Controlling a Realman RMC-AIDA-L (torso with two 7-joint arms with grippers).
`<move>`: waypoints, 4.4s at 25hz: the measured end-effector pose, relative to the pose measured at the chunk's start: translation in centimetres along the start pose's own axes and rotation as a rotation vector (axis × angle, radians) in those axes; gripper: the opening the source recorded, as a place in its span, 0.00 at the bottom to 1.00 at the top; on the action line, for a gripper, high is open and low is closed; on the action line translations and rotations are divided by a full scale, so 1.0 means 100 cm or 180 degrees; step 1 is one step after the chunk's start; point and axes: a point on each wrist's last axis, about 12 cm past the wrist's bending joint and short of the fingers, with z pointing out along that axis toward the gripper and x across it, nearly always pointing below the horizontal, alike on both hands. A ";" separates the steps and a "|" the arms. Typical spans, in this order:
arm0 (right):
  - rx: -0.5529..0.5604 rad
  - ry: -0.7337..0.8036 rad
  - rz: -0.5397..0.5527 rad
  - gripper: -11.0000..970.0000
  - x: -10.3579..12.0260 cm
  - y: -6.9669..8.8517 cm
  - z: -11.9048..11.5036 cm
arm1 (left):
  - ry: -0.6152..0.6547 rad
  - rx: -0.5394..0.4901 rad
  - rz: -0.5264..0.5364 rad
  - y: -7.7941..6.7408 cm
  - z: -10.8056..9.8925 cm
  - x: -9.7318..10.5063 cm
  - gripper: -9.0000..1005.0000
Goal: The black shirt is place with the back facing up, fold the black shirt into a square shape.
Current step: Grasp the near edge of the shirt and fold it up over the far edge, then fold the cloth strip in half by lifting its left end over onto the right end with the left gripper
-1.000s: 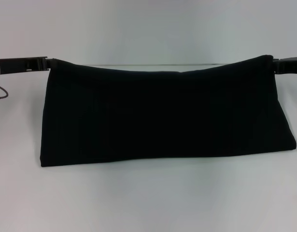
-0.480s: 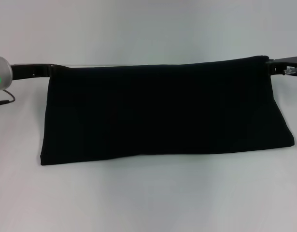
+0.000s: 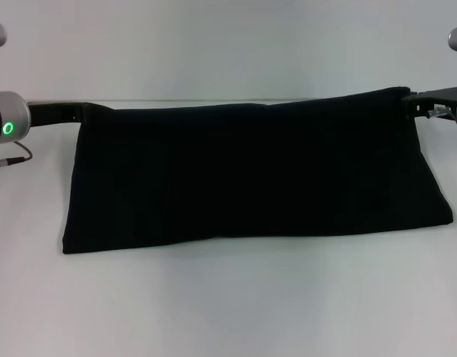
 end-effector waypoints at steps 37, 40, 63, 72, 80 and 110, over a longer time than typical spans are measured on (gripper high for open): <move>-0.1352 -0.0043 0.0951 0.85 0.059 -0.068 -0.103 | 0.0289 0.1768 -0.0788 0.002 -0.106 0.037 0.91; -0.1428 -0.0006 0.0981 0.85 0.062 -0.073 -0.111 | 0.0395 0.1761 -0.1022 0.008 -0.112 0.049 0.92; -0.1232 0.0282 0.0879 0.85 0.058 -0.078 -0.104 | 0.0977 0.0790 -0.0929 0.030 -0.087 0.077 0.94; -0.1218 0.0262 0.0881 0.85 0.056 -0.076 -0.101 | 0.1105 0.0642 -0.0718 0.026 -0.077 0.083 0.95; -0.1221 0.0257 0.0912 0.85 0.055 -0.076 -0.101 | 0.1141 0.0655 -0.0703 0.024 -0.076 0.083 0.94; -0.1196 0.0242 0.0911 0.85 0.055 -0.078 -0.103 | 0.1229 0.0572 -0.0520 0.022 -0.071 0.075 0.47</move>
